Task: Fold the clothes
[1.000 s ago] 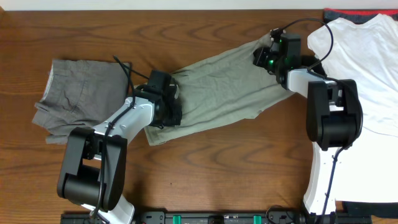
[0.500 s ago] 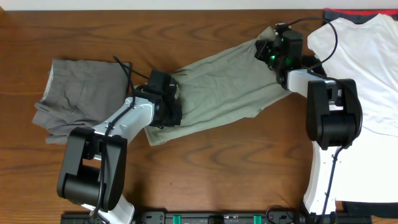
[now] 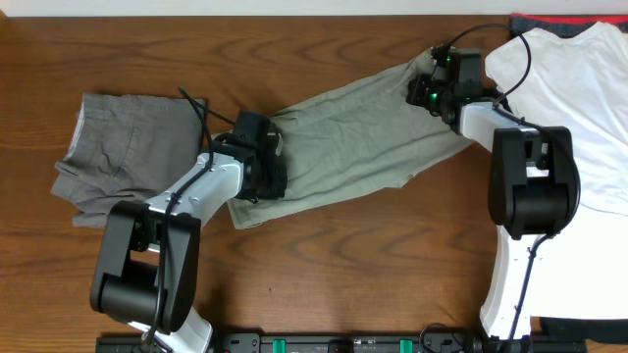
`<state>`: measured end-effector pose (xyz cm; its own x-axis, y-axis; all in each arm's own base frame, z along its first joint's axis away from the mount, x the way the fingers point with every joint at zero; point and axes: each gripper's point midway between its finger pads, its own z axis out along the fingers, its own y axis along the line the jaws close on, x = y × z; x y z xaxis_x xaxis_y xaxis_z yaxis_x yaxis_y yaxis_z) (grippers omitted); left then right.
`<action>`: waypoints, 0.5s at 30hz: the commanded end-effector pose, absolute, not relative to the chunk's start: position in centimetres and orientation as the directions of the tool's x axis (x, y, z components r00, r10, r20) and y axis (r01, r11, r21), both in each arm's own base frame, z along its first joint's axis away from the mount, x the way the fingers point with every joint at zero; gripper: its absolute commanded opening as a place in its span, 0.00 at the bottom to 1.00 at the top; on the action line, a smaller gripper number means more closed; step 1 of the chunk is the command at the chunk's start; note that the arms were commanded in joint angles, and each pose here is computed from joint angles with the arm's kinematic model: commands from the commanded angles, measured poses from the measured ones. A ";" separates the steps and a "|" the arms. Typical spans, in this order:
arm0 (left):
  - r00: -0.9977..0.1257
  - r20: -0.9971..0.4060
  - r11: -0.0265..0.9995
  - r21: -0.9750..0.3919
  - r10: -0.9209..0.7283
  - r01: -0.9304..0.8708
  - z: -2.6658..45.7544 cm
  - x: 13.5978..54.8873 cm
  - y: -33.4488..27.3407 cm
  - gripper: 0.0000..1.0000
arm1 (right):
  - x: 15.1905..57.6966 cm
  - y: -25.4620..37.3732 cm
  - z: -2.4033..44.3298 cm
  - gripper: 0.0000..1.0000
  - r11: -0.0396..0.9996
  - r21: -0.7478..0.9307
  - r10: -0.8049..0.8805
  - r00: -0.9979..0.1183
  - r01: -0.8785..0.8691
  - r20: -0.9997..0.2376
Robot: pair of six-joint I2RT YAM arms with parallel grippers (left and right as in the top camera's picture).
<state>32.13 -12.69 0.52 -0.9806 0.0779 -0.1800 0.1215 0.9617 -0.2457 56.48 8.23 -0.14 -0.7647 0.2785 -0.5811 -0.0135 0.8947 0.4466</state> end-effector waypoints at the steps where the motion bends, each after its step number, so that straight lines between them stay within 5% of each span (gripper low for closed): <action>1: -0.972 -0.219 0.961 -0.238 0.085 0.138 2.2 32.3 -12.6 0.21 | 52.9 8.3 -4.7 0.01 0.899 0.437 0.219 -0.855 -0.010 -0.470; 8: -0.969 -0.229 0.960 -0.239 0.093 0.149 4.1 31.4 -12.6 0.22 | 54.0 10.9 -1.8 0.03 0.840 0.534 0.227 -0.829 -0.099 -0.511; 15: -0.968 -0.226 0.957 -0.238 0.113 0.168 4.1 31.0 -13.2 0.22 | 58.0 11.5 1.6 0.06 0.824 0.563 0.375 -0.689 -0.058 -0.620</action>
<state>31.14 -13.08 3.91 -0.9705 0.0964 -0.2210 0.1511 0.9575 -0.2457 57.61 10.97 2.12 -0.7027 0.3112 -0.6398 -0.1233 0.8324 0.5403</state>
